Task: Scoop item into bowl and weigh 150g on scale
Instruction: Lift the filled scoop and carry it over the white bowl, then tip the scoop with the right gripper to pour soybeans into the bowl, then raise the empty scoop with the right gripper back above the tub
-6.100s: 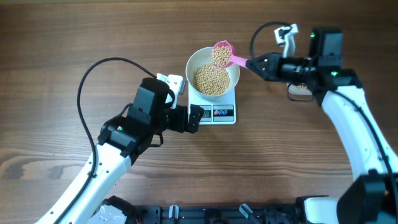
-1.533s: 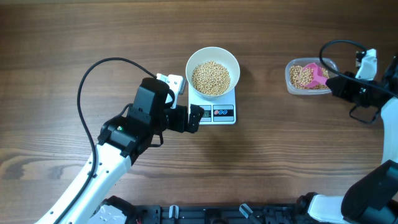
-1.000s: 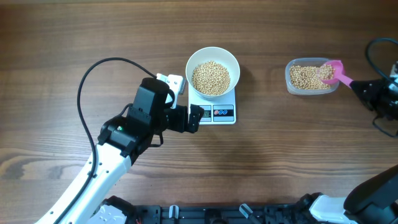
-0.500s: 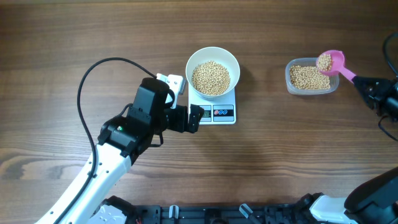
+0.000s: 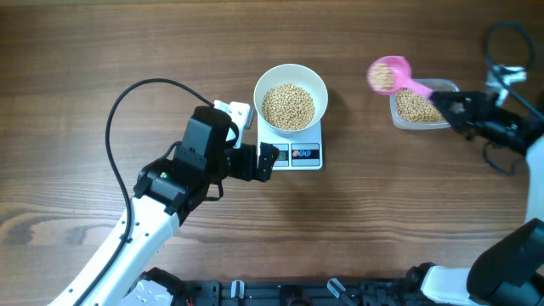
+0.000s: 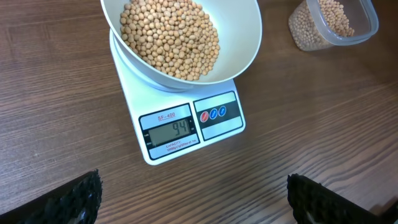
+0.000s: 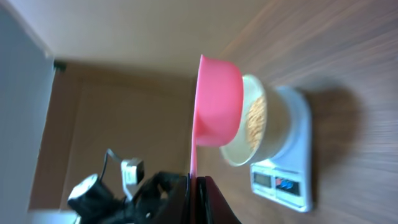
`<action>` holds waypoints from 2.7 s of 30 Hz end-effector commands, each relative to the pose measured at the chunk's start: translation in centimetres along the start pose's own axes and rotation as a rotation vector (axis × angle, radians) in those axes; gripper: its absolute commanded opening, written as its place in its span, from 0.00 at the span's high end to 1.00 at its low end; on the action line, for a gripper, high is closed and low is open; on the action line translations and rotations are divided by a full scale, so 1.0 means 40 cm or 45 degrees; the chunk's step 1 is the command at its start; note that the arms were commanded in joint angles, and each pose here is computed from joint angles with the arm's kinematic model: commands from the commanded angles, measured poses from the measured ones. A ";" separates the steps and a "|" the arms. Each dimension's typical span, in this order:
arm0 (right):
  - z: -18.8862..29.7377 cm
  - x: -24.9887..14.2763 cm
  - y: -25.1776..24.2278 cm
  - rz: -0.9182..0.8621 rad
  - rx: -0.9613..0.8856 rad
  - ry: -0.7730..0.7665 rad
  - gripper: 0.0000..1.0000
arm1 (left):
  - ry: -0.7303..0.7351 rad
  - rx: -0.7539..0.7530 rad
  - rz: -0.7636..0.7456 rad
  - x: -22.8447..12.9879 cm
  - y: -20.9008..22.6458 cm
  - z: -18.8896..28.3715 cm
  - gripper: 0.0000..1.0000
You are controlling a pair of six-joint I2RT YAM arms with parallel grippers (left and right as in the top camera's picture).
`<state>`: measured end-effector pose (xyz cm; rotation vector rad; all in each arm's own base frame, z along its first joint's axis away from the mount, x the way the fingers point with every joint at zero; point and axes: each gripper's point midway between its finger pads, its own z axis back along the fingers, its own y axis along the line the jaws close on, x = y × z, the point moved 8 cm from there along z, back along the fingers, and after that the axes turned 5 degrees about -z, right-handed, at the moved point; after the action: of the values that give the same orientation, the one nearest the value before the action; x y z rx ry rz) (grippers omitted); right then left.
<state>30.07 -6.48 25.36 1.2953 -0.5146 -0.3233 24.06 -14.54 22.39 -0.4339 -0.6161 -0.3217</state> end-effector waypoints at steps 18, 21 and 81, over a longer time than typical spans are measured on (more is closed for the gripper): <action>-0.385 -0.099 0.080 0.521 -0.531 0.142 0.95 | -0.014 0.005 -0.033 0.002 -0.003 0.005 0.00; -0.399 -0.117 0.113 0.724 -0.644 0.073 0.96 | -0.014 0.005 -0.033 0.002 -0.003 0.005 0.00; -0.239 0.001 0.126 0.586 -0.417 -0.075 0.96 | -0.014 0.005 -0.033 0.002 -0.003 0.005 0.00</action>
<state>35.63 3.90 26.96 0.6390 -0.7684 -0.0724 24.06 -14.54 22.39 -0.4339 -0.6161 -0.3217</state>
